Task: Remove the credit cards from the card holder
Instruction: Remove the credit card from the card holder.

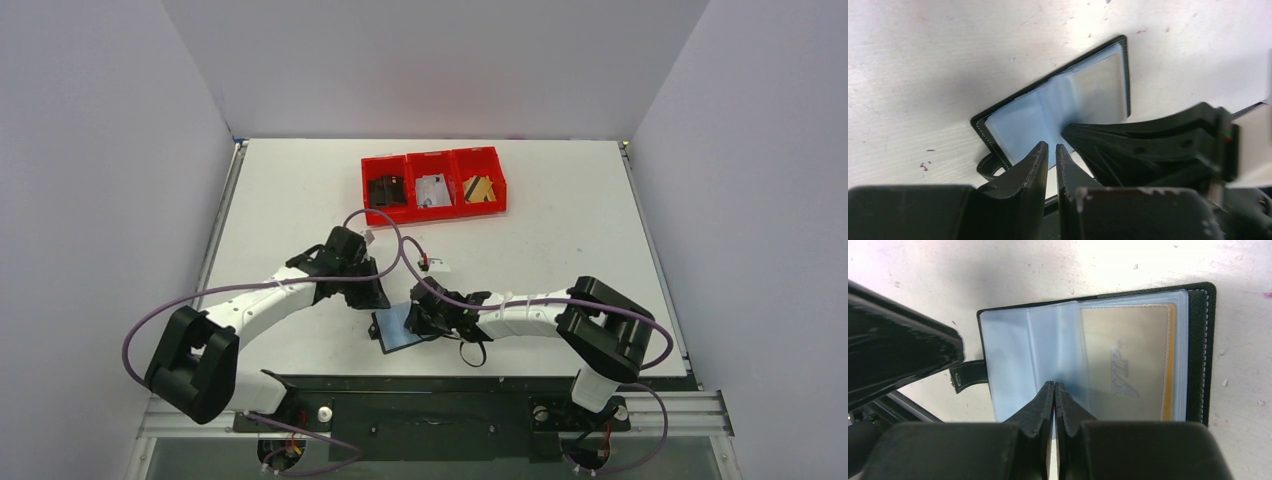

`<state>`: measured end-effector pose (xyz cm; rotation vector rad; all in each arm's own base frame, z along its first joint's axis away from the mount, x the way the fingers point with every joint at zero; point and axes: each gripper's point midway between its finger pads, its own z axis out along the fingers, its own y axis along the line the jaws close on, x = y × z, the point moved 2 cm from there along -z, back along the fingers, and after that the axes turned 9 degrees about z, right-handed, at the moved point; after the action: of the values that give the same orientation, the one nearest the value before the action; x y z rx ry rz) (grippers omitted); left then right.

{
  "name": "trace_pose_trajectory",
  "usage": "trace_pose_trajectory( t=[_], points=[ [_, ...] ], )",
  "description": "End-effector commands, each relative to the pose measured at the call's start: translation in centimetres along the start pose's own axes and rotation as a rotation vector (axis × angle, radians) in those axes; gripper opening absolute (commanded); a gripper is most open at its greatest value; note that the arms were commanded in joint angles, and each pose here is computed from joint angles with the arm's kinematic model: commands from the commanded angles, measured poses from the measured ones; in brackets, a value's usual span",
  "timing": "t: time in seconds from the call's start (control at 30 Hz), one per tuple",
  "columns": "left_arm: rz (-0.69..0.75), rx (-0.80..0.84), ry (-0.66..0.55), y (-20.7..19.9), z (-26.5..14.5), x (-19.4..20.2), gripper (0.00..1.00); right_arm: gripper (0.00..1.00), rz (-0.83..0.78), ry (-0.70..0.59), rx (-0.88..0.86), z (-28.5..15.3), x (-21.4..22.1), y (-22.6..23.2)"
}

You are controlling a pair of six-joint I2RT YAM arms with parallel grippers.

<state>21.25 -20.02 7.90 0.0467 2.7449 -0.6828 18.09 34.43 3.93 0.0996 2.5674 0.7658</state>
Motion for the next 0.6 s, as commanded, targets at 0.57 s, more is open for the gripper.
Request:
trace_pose_trajectory(
  t=[0.57],
  points=[
    [-0.044, 0.101, 0.037, -0.8, 4.5, -0.6, 0.06, 0.00, 0.012, -0.042, -0.019, -0.5, -1.4, 0.9]
  ],
)
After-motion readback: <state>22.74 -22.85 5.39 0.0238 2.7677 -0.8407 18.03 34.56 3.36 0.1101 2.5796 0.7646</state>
